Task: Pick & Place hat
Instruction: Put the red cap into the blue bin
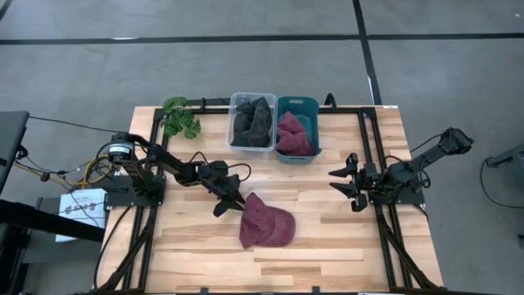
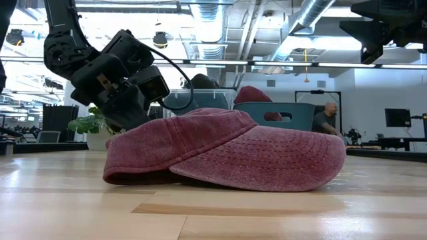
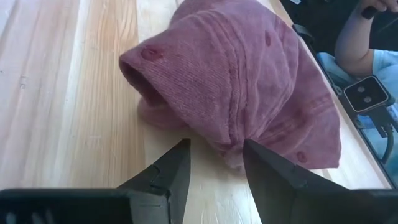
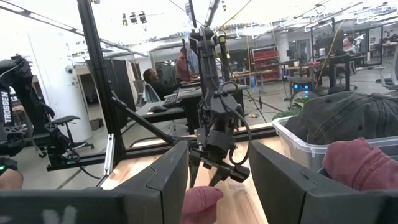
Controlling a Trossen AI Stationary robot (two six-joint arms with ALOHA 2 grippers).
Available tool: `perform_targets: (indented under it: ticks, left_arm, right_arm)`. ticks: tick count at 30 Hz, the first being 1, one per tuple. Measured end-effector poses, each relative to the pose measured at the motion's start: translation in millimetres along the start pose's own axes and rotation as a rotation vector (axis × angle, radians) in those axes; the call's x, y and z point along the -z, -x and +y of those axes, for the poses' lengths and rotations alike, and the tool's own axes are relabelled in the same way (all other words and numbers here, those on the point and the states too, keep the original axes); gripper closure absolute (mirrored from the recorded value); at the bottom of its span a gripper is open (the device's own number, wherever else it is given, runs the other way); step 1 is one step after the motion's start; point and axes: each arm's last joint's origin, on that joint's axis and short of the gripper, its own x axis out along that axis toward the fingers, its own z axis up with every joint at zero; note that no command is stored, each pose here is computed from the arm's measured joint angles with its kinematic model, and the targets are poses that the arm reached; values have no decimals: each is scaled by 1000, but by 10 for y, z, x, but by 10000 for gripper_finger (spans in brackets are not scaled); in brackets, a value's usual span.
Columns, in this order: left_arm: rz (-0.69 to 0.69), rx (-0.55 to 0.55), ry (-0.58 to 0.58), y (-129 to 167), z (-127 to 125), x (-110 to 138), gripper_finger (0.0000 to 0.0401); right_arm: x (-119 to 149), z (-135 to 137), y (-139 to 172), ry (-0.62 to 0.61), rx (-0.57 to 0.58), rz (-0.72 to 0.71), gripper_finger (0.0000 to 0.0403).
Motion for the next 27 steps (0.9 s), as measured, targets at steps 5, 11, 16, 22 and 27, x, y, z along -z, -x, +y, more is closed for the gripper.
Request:
perform_targets:
  ticks: [5,11,16,22,27]
  left_arm:
    - [-4,1,-2,-1,-2,-4,256]
    - [-23,6,-13,0,-7,-25,256]
    - [-31,36,-23,-2,-23,-37,256]
    - [-39,43,-28,-8,-39,-45,256]
    - [-48,45,-34,-7,-42,-55,256]
  right_arm:
    - [0,0,0,0,0,0,242]
    - [0,0,0,0,0,0,242]
    - [1,0,0,0,0,0,242]
    - [1,0,0,0,0,0,242]
    - [0,0,0,0,0,0,242]
